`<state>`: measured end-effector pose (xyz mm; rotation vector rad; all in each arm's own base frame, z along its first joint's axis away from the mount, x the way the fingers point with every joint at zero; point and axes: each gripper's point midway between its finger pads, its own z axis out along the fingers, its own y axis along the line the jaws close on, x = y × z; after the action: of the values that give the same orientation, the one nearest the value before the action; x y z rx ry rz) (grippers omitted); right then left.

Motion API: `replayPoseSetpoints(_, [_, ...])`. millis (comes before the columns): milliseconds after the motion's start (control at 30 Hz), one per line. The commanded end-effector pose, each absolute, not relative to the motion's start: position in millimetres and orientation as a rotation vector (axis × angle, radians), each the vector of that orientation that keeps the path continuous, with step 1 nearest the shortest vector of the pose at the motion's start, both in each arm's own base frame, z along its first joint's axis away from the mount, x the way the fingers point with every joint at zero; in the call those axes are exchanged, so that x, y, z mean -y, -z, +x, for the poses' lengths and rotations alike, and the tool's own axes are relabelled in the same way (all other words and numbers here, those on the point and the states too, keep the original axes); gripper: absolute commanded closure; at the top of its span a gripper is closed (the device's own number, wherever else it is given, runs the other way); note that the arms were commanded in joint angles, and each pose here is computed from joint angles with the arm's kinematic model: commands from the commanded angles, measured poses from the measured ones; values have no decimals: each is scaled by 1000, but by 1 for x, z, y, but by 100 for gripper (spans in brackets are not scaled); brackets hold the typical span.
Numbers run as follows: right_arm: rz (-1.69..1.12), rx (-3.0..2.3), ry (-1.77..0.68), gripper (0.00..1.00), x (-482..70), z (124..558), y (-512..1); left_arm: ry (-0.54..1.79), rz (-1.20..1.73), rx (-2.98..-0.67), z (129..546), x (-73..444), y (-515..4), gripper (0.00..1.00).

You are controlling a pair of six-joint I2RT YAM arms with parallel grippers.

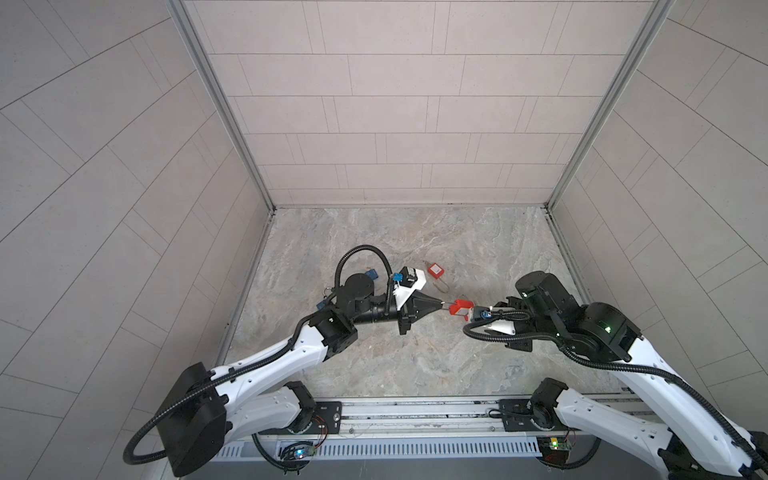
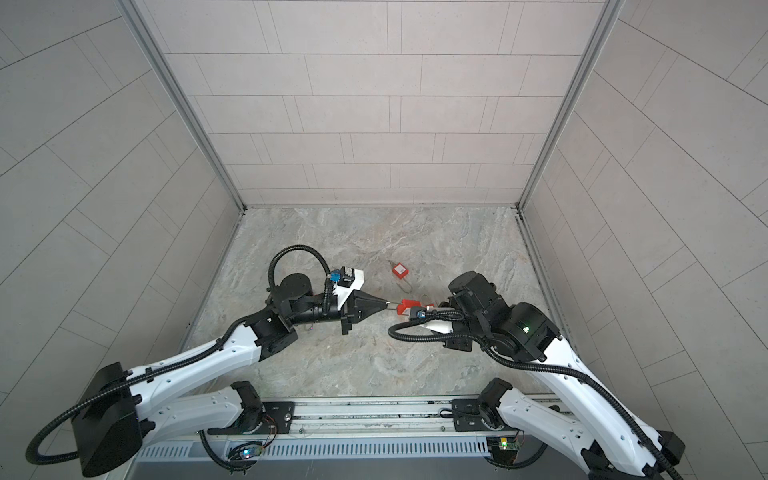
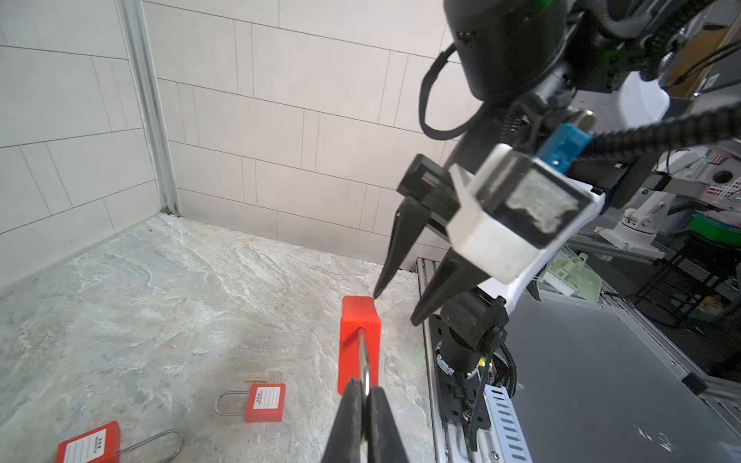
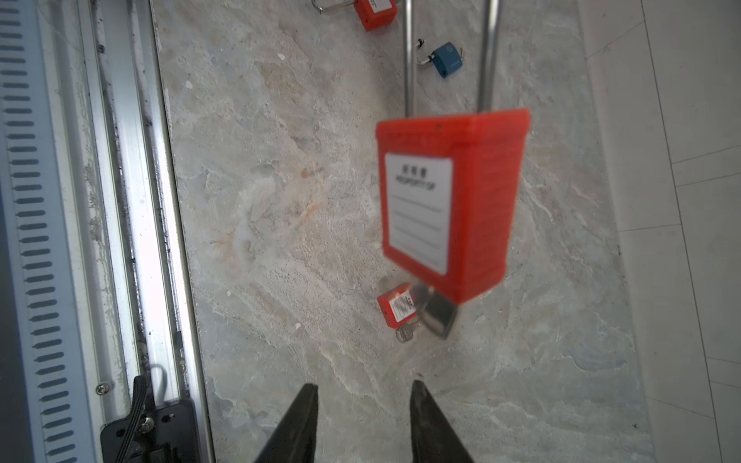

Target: Lock with the key

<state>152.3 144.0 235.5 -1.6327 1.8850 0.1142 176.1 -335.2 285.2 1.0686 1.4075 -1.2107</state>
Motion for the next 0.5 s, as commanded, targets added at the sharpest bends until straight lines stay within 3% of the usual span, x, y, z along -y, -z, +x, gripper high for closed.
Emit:
replayPoseSetpoints(0, [-1651, -1953, -138, 54, -133, 136, -230, 1284, 1072, -1293, 169, 340, -321, 100])
replayPoseSetpoints(467, [-1549, -1892, -128, 52, -146, 159, -244, 1290, 1137, -1325, 160, 343, -315, 100])
